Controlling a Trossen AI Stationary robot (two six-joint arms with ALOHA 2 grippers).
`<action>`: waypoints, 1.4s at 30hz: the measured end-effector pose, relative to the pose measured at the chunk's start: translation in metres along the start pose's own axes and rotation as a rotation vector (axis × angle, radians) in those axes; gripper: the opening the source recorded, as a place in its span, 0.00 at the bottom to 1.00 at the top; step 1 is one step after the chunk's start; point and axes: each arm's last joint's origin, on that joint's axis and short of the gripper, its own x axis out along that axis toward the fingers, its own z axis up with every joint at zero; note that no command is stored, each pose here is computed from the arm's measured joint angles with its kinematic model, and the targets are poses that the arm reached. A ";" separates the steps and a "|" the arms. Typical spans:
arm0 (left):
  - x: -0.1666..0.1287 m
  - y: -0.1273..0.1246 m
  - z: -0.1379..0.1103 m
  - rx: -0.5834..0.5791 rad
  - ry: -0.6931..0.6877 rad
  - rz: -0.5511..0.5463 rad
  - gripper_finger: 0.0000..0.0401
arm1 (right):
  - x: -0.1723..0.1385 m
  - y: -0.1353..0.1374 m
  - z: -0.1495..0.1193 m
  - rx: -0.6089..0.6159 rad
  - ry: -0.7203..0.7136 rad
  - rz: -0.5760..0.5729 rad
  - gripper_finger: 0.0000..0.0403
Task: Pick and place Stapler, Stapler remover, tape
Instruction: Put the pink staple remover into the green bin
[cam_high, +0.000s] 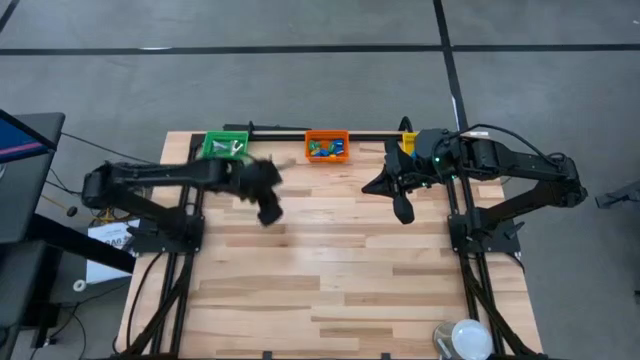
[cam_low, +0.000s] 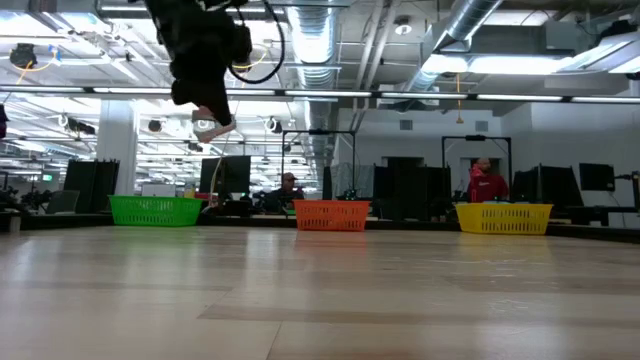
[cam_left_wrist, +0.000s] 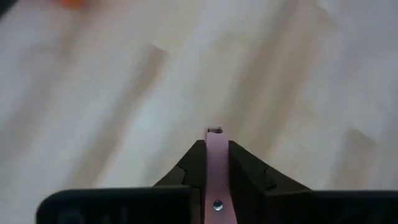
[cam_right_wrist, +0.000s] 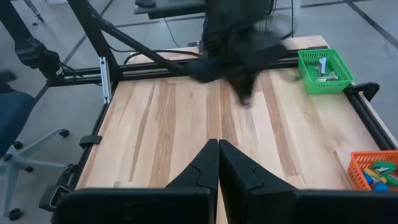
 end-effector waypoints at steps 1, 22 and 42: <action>-0.003 0.011 0.003 -0.028 -0.018 0.028 0.09 | 0.000 0.000 0.000 -0.006 0.000 -0.001 0.00; -0.046 0.168 0.000 -0.458 -0.149 0.569 0.08 | -0.005 -0.031 -0.001 -0.049 0.016 -0.116 0.00; -0.016 0.196 -0.034 -0.540 -0.115 0.700 0.10 | -0.011 -0.056 0.003 0.022 -0.033 -0.210 0.00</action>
